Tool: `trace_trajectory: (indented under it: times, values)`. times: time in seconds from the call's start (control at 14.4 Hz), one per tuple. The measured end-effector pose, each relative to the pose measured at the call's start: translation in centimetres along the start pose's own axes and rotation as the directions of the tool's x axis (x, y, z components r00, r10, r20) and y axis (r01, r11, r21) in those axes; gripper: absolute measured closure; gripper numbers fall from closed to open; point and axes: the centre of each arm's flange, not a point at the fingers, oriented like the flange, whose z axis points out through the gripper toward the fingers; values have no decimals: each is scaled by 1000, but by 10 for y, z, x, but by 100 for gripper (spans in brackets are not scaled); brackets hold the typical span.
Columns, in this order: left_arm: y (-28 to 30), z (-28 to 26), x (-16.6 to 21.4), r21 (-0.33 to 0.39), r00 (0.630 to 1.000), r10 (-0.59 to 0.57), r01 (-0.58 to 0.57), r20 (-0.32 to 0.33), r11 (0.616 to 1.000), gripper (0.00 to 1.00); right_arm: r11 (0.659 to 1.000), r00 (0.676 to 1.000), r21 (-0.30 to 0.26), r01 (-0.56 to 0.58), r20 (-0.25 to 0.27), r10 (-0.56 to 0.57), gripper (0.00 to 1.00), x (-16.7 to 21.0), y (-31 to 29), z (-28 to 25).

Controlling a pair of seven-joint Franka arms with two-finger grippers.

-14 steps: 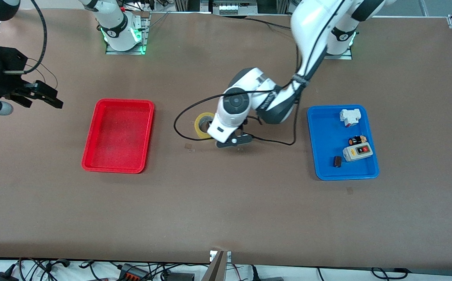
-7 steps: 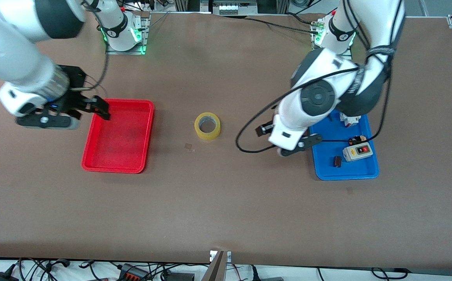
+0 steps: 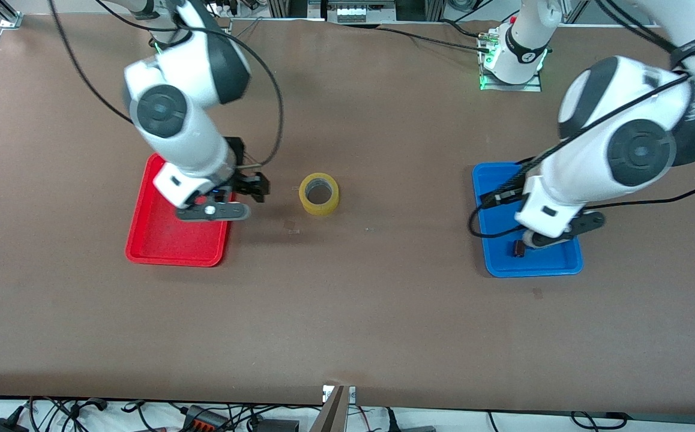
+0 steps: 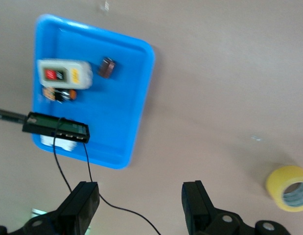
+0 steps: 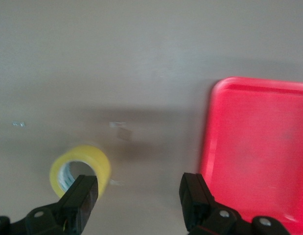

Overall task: Place and move tape with both arms
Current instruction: 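Grasp the tape rim with the right gripper while the left gripper retracts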

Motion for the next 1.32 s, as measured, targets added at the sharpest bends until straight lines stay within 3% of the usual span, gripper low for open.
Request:
trace_trajectory:
  times: [0.35,0.69,0.97,1.32]
  values:
    - [-69,-5,33,-19,998,64,-63,18,998,0,999,999,0,39,9,-39,2,-29,-53,96]
    - [-135,-23,48,-43,982,188,-188,0,981,0,998,997,-25,63,53,-62,2,-57,-77,148]
    - [-184,-39,34,-27,965,260,-260,16,965,0,996,995,-30,84,61,-82,2,-79,-79,178]
    - [-161,-30,-14,-4,948,317,-317,-8,948,0,995,994,-22,92,52,-91,5,-90,-79,200]
